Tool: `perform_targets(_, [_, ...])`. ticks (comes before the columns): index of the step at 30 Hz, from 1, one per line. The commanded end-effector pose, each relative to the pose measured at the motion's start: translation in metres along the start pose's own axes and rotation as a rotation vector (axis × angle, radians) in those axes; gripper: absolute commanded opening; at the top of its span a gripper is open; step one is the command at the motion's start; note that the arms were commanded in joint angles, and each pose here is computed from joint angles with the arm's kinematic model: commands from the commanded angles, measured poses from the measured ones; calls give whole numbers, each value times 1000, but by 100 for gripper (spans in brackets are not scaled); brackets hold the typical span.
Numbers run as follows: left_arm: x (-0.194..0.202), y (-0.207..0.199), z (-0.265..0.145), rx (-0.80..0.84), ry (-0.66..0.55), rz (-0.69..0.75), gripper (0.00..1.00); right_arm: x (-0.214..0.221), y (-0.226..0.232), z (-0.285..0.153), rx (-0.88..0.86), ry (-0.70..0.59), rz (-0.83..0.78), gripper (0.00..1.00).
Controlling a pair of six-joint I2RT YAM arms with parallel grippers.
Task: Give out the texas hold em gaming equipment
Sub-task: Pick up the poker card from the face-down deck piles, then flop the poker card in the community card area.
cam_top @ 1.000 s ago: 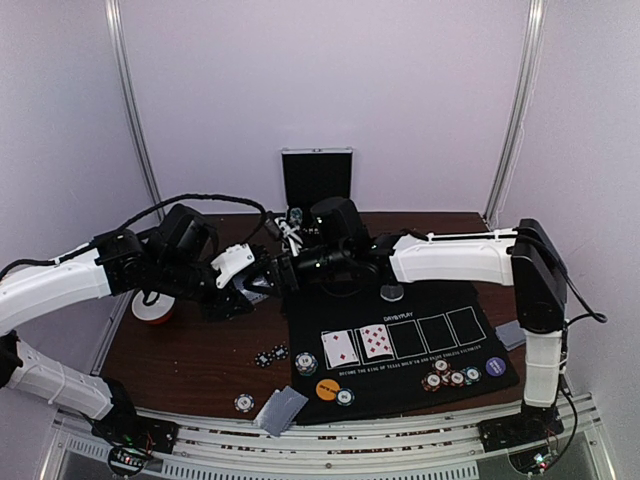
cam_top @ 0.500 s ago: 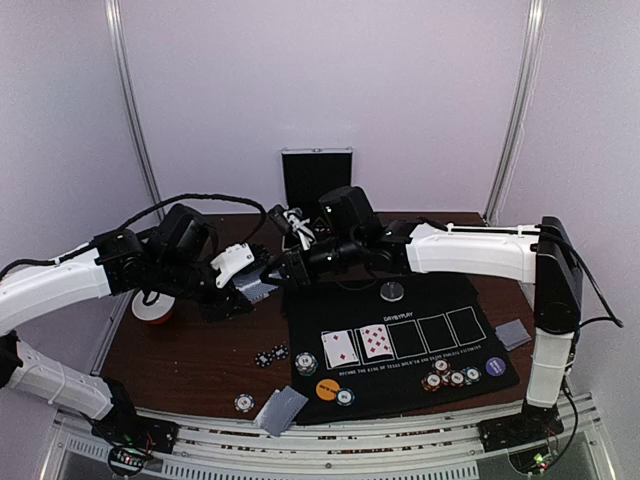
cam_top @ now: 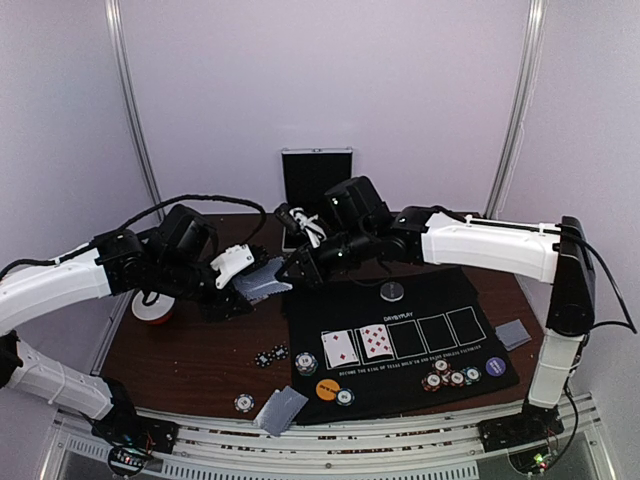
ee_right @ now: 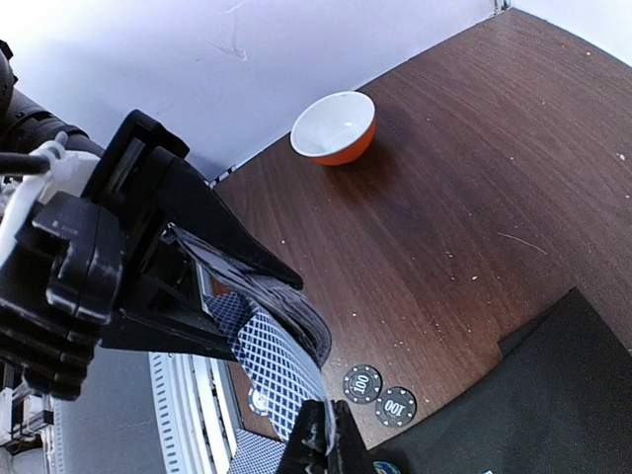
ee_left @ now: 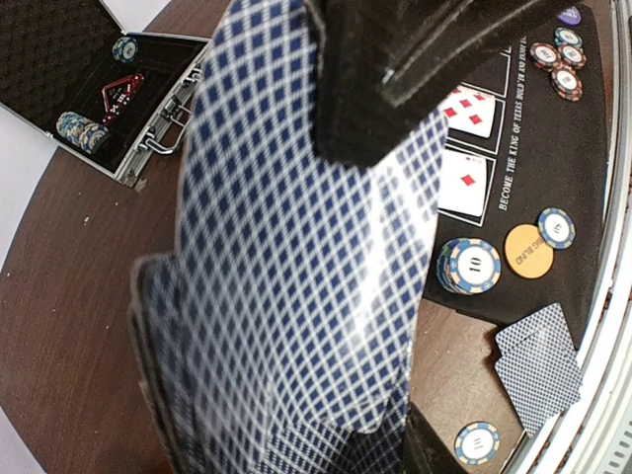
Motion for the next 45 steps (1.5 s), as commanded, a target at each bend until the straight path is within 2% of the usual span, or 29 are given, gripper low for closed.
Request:
perform_targets(1, [-13,4,-4,-15,-53,10,41,-9,3,-30,85,-8,-38,0])
perform_targets(7, [-13,4,-2,-11,-49,8,40,-10,13,-57,109,-5,-85,0])
perform_targets(11, [-13,4,-1,-13,-49,5,40,-9,4,-80,197,-1,-110,0])
perform_targets(13, [-13,5,-1,-16,-48,3,41,-6,-11,-100,337,7,-151,0])
perform_targets(16, [-12,5,-2,-18,-49,2,41,11,-44,-144,650,54,-272,0])
perform_targets(19, [-12,5,-2,-22,-46,3,40,43,-77,-173,888,184,-423,0])
perform_targets(22, [-12,5,-1,-20,-43,2,41,84,-110,-185,1040,371,-575,0])
perform_targets(25, [-13,5,1,-14,-45,-1,40,109,-133,-182,1124,469,-673,0])
perform_targets(33, [-14,4,0,-9,-52,-5,41,143,-159,-148,1113,473,-855,0])
perform_targets(40, [-13,5,-1,-18,-50,-2,41,202,-170,-135,1004,693,-915,0])
perform_targets(45, [-14,5,3,-10,-46,3,41,233,-168,-125,877,771,-915,0])
Point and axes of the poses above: each gripper's point midway between its finger pads, its own z axis out along the fingers, its own y axis along the line the jaws close on, x = y × z, the point moved 3 cm from there along -z, back along the fingers, and after that the axes turned 8 degrees about z, right-handed, at the moved point
